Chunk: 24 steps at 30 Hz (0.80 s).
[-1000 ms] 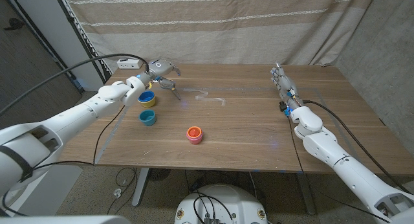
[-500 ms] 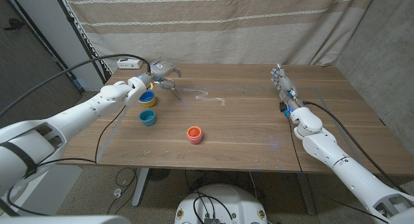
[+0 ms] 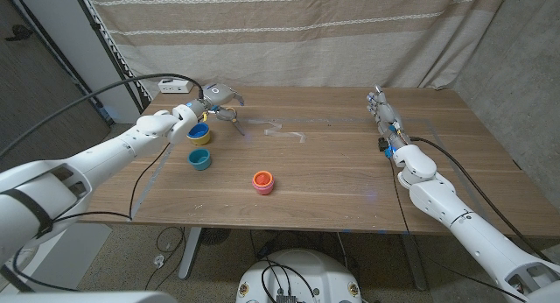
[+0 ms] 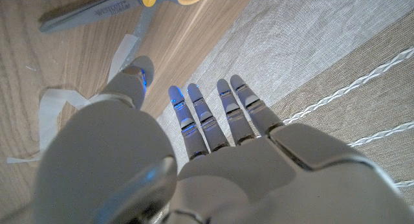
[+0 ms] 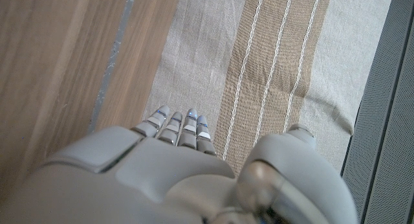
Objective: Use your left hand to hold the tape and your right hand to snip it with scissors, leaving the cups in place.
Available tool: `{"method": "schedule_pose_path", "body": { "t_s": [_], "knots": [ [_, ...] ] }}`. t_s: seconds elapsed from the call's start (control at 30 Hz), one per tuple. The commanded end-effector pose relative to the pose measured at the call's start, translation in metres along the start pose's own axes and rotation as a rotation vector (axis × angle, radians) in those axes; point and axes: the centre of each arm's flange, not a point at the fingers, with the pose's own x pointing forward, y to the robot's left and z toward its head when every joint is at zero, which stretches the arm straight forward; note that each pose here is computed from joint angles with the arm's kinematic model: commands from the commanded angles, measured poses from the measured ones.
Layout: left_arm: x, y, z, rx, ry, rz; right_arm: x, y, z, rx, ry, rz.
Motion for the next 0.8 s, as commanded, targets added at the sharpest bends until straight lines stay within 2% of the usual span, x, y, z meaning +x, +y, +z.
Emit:
{"method": "schedule_pose_path", "body": {
  "t_s": [0.03, 0.8],
  "knots": [
    [0.0002, -0.0043, -0.0012, 0.0, 0.004, -0.022, 0.0025, -0.0007, 0.0004, -0.004, 0.003, 0.002],
    [0.0051, -0.0128, -0.001, -0.037, -0.007, -0.036, 0.0081, -0.0001, -0.0017, -0.001, 0.006, -0.006]
  ]
}}
